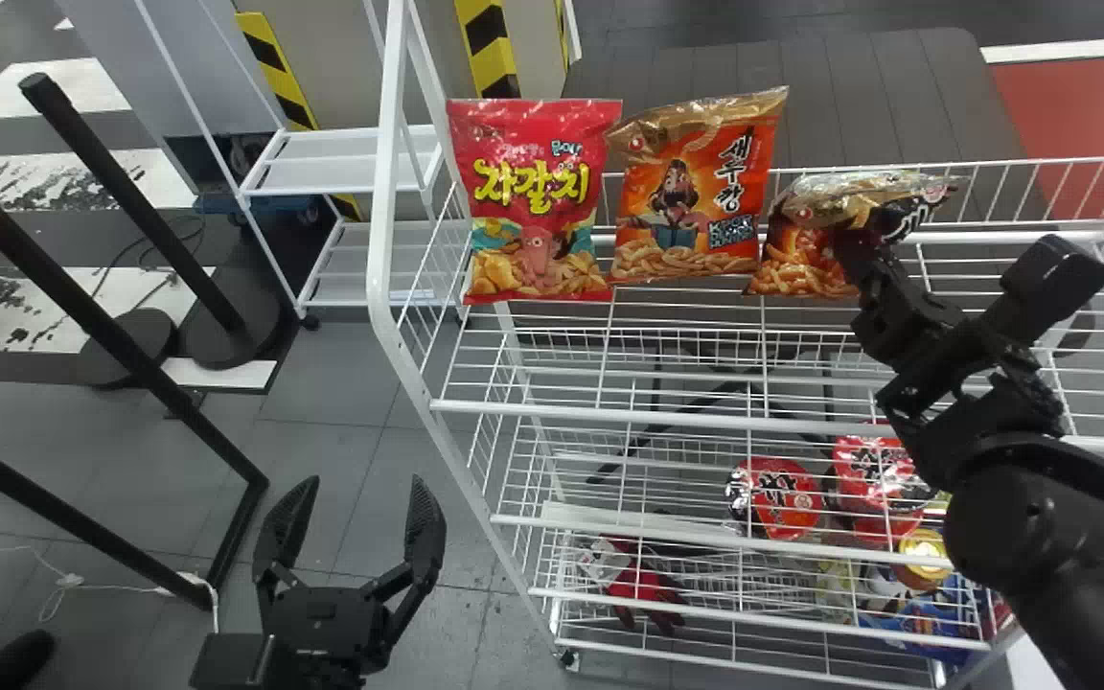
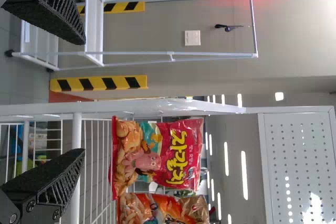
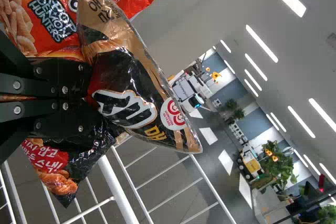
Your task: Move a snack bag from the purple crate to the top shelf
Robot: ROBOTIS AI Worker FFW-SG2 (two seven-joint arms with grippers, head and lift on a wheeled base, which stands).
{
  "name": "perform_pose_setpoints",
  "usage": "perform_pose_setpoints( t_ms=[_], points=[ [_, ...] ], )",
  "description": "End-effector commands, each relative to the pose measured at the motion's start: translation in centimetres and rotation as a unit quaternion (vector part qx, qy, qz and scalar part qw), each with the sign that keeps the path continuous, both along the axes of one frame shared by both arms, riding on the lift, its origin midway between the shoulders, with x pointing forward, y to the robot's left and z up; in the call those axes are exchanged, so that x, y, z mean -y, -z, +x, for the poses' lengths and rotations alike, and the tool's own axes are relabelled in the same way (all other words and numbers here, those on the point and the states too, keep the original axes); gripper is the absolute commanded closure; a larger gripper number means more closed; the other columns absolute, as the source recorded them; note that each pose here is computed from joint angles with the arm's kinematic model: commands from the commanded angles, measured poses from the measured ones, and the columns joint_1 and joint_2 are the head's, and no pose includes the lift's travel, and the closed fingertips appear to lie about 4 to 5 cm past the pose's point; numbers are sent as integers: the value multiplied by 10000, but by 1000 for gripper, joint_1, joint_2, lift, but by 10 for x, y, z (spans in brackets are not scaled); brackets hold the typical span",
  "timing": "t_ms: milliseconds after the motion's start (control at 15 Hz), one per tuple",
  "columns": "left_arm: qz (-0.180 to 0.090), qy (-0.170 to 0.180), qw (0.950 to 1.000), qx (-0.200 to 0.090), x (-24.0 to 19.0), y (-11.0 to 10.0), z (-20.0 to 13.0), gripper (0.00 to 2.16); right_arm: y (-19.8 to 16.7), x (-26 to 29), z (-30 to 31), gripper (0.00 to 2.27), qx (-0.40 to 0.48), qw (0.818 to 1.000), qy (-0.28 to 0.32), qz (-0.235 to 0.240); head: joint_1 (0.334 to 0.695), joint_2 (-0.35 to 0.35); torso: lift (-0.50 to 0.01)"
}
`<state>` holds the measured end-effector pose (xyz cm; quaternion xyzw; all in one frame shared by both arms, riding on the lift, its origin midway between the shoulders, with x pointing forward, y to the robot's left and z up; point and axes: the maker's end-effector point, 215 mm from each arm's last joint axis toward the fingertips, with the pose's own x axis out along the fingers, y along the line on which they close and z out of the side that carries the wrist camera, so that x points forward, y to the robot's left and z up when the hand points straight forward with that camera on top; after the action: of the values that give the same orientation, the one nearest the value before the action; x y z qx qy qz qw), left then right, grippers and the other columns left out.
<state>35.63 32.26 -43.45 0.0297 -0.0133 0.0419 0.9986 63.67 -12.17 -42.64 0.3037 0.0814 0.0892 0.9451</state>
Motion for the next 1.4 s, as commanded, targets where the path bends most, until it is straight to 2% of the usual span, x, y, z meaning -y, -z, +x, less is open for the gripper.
perform_pose_setpoints(
  t_ms=[0, 67, 133, 867, 1067, 1333],
  points=[
    [2, 3, 10000, 7, 0, -1, 0, 76, 0, -3, 0, 360, 1, 10000, -14, -4, 695, 221, 1],
    [8, 8, 10000, 7, 0, -1, 0, 76, 0, -3, 0, 60, 2, 10000, -16, -11, 695, 221, 1],
    [8, 8, 10000, 7, 0, -1, 0, 76, 0, -3, 0, 6, 5, 10000, -20, -25, 695, 221, 1],
    [12, 15, 10000, 14, 0, -2, 0, 76, -11, -9, -23, 46, 174, 9997, -30, -155, 695, 229, 1],
    [6, -16, 10000, 31, -1, -4, -1, 76, -17, -18, -62, 46, 225, 9980, -131, -574, 695, 237, 1],
    [-47, -28, 9999, 101, 3, -10, 0, 80, -45, -19, -127, 49, 578, 9895, -53, -1326, 695, 263, 0]
  ],
)
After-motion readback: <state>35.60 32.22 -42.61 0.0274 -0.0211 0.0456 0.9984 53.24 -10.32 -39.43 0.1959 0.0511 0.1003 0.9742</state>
